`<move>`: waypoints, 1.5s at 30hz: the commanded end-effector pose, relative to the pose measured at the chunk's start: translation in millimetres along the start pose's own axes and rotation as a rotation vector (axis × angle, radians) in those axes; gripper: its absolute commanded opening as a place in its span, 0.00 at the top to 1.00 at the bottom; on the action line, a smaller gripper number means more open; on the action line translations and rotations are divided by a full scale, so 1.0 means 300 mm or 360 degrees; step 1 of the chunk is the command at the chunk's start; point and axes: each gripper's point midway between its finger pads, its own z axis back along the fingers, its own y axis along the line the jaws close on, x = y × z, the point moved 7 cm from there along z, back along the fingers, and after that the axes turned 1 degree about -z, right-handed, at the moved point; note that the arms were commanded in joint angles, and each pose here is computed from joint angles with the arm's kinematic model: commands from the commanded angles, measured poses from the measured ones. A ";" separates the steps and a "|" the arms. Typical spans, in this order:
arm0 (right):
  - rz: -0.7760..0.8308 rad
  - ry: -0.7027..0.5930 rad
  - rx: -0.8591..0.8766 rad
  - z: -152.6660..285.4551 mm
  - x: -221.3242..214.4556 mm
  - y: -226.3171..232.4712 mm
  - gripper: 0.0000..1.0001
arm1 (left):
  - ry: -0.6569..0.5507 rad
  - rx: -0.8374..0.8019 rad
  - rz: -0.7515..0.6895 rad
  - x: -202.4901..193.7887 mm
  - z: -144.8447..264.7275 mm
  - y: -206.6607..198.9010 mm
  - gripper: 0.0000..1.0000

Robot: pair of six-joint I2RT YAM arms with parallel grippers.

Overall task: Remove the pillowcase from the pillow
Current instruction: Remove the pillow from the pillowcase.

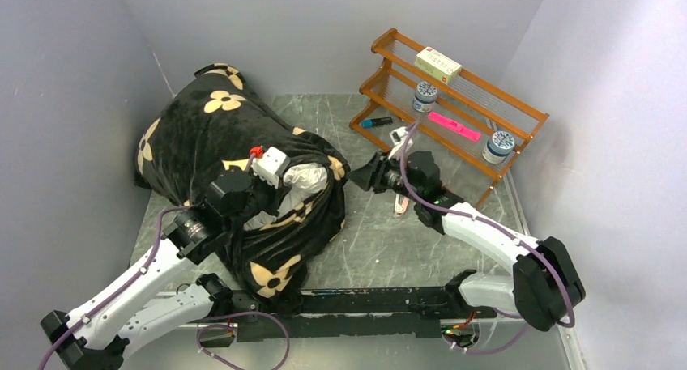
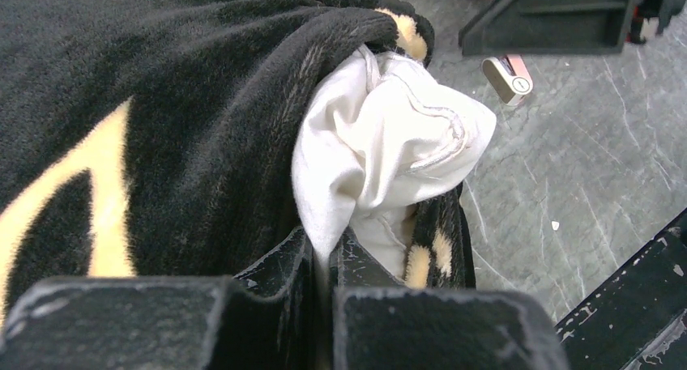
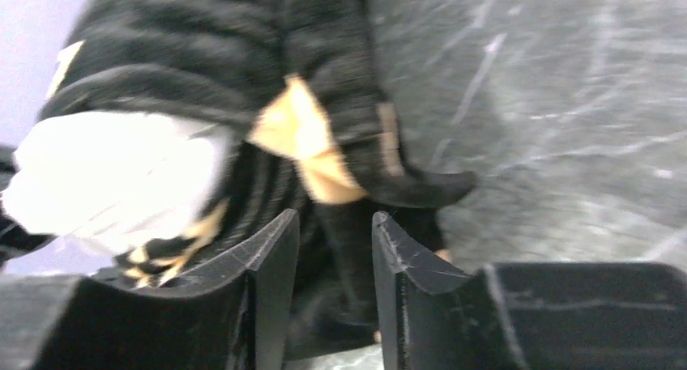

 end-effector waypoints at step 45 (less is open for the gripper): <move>-0.0134 0.0123 0.0424 -0.224 -0.096 0.328 0.53 | -0.0288 -0.0437 -0.0741 0.254 -0.039 -0.092 0.06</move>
